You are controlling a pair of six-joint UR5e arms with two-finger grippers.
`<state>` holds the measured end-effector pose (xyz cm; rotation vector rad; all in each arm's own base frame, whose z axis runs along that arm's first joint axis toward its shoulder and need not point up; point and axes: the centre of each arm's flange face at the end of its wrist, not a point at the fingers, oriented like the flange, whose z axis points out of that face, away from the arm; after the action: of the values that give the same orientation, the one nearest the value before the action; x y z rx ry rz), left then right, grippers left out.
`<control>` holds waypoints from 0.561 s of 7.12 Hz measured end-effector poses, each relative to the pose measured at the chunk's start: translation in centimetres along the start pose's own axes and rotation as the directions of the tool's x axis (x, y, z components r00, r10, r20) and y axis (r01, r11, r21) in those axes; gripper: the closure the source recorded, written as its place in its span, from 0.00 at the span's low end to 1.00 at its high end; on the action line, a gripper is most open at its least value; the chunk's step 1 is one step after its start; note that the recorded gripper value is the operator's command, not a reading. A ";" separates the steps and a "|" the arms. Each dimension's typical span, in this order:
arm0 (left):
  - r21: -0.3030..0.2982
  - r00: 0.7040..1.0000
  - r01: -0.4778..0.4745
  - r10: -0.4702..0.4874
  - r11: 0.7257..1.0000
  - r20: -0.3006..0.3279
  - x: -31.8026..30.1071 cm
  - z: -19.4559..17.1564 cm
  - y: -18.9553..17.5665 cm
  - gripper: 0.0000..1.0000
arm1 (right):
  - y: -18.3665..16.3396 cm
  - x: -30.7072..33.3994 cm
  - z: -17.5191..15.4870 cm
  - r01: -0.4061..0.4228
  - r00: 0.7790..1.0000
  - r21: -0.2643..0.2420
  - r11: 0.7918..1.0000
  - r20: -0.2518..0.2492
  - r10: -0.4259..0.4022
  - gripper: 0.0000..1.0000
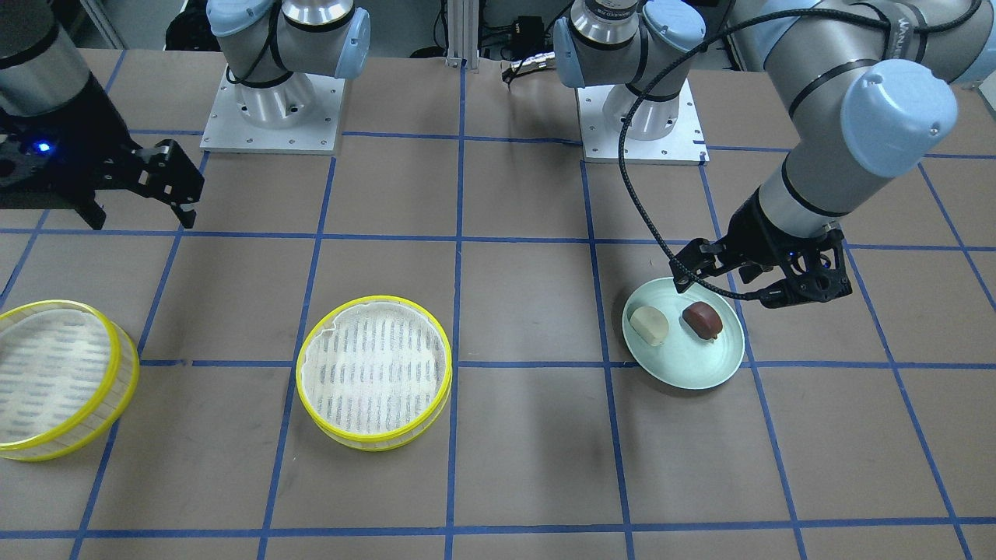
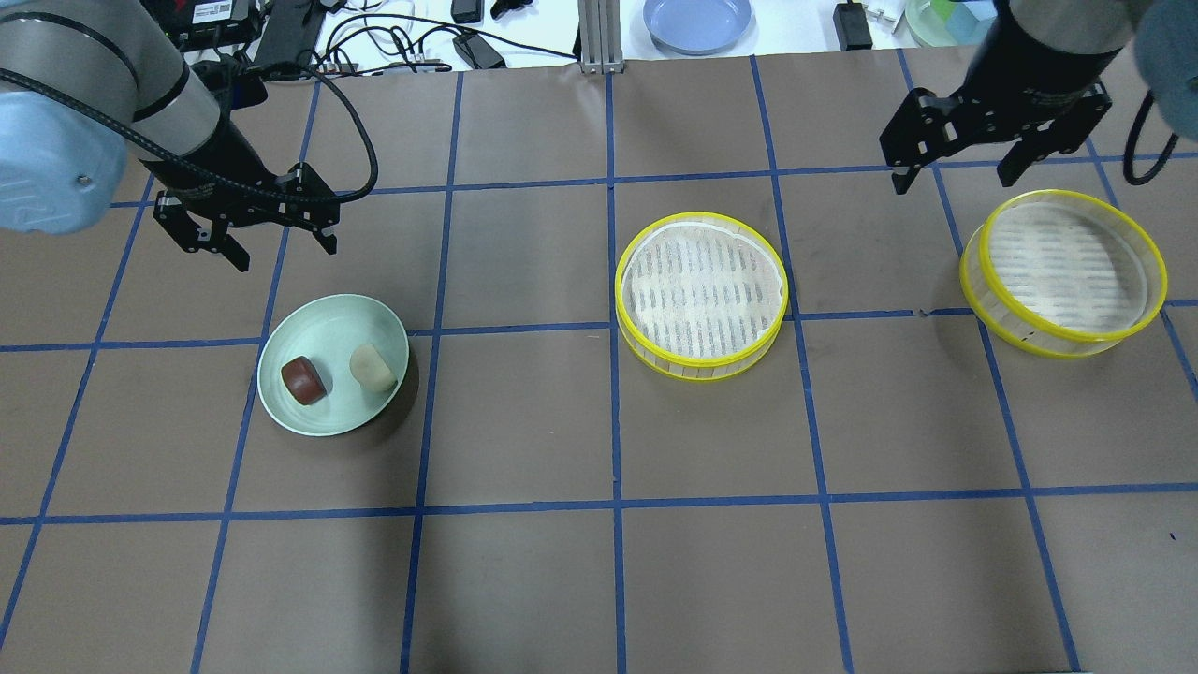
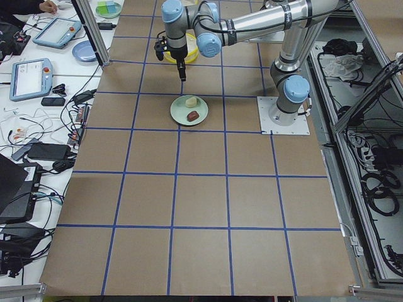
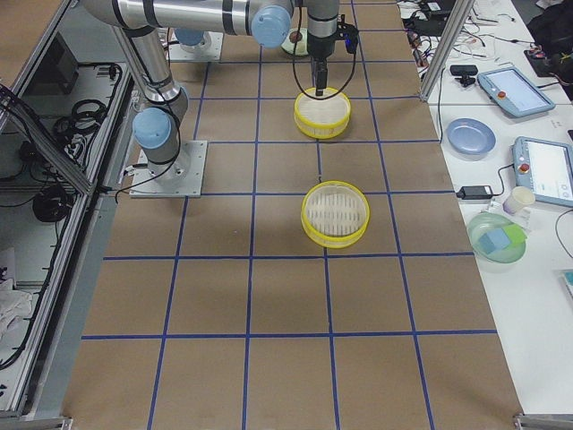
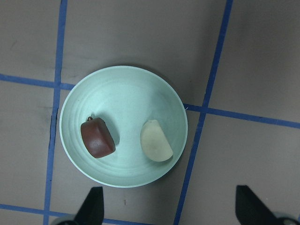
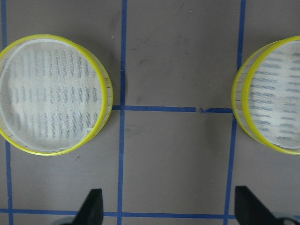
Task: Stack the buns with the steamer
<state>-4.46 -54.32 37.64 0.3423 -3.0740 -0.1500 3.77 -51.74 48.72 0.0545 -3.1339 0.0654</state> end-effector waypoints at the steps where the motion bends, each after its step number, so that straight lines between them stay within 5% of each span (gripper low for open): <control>1: -0.046 0.999 0.051 -0.050 0.998 0.004 -0.1 2.3 -0.3 0.00 | -0.1 3.1 0.3 -0.032 0.999 -0.008 0.999 -0.002 0.032 0.00; 4: -0.183 0.994 0.112 -0.109 0.977 0.028 -0.3 9.4 -1.1 0.00 | -0.5 16.4 5.3 -0.118 0.992 -0.107 0.987 0.029 0.121 0.00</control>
<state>-4.41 -54.42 28.19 0.5040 -3.0269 -0.4404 -12.62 -52.98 43.60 -0.1347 -3.1662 -0.1012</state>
